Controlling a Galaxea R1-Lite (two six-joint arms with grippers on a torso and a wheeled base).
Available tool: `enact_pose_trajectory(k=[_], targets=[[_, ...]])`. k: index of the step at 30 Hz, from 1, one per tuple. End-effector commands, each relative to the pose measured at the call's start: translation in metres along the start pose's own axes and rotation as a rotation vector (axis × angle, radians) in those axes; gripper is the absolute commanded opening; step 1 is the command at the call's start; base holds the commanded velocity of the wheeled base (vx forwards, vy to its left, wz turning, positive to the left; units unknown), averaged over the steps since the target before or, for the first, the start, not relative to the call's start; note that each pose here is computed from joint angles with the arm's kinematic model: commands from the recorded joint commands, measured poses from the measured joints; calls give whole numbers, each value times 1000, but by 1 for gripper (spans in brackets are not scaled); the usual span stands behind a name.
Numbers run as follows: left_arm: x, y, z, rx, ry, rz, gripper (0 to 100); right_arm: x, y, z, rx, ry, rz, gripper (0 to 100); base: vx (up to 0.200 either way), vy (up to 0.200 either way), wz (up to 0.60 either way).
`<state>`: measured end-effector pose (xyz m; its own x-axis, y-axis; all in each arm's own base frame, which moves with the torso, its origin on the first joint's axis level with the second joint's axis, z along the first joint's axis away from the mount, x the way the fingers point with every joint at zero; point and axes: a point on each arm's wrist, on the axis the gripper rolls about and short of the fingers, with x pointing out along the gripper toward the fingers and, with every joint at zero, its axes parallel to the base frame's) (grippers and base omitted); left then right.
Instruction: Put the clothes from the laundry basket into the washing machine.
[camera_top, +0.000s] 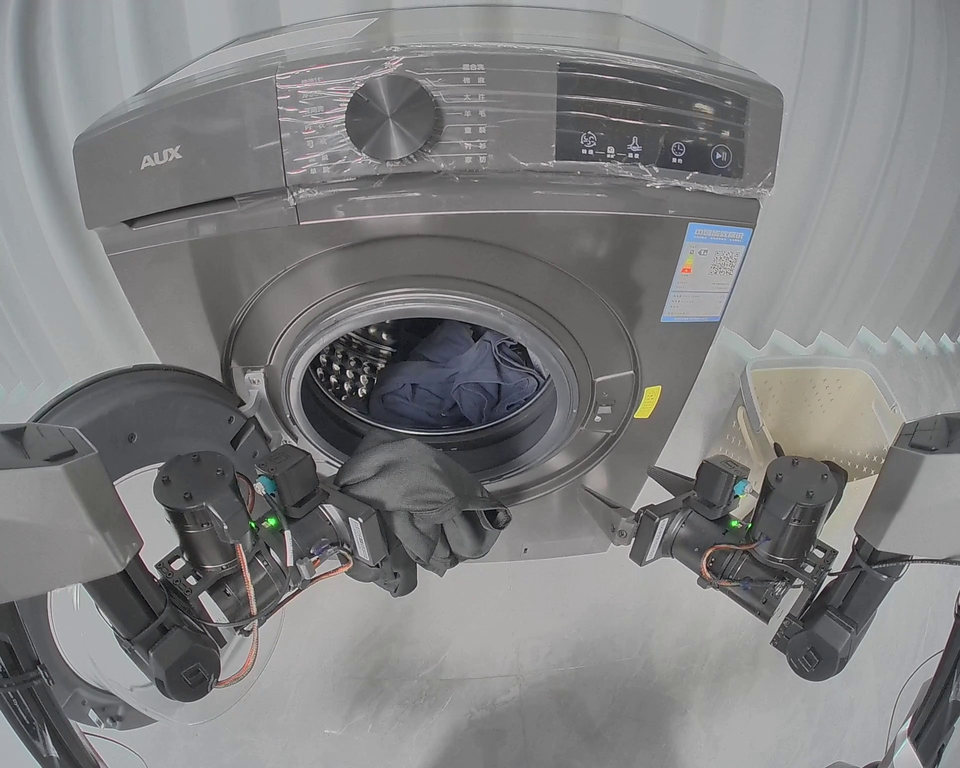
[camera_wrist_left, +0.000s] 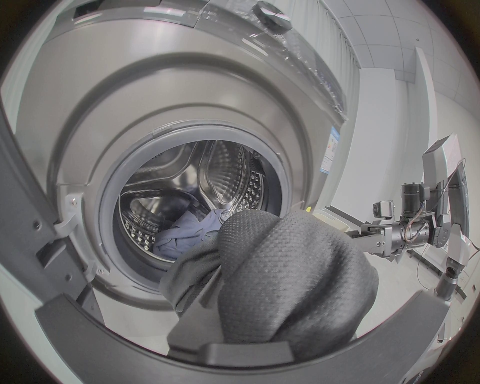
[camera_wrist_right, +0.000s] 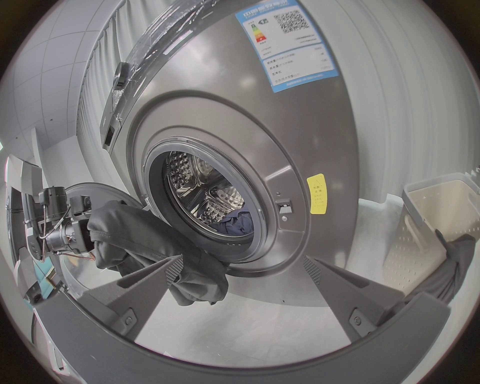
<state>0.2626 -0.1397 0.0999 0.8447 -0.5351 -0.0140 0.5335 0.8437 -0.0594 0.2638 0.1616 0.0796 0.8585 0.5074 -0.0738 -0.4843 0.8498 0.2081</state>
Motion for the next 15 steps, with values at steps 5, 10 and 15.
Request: enact_pose_trajectory(k=[5, 10, 15], targets=[[2, -8, -2, -1, 5, -10, 0, -4, 9, -1, -4, 10, 26, 100, 0, 0, 0], [1, -11, 1, -10, -5, -22, 0, -7, 8, -3, -29, 22, 24, 100, 0, 0, 0], [1, -15, 4, -17, -19, -13, 0, -17, 20, 3, -41, 9, 64, 100, 0, 0, 0]])
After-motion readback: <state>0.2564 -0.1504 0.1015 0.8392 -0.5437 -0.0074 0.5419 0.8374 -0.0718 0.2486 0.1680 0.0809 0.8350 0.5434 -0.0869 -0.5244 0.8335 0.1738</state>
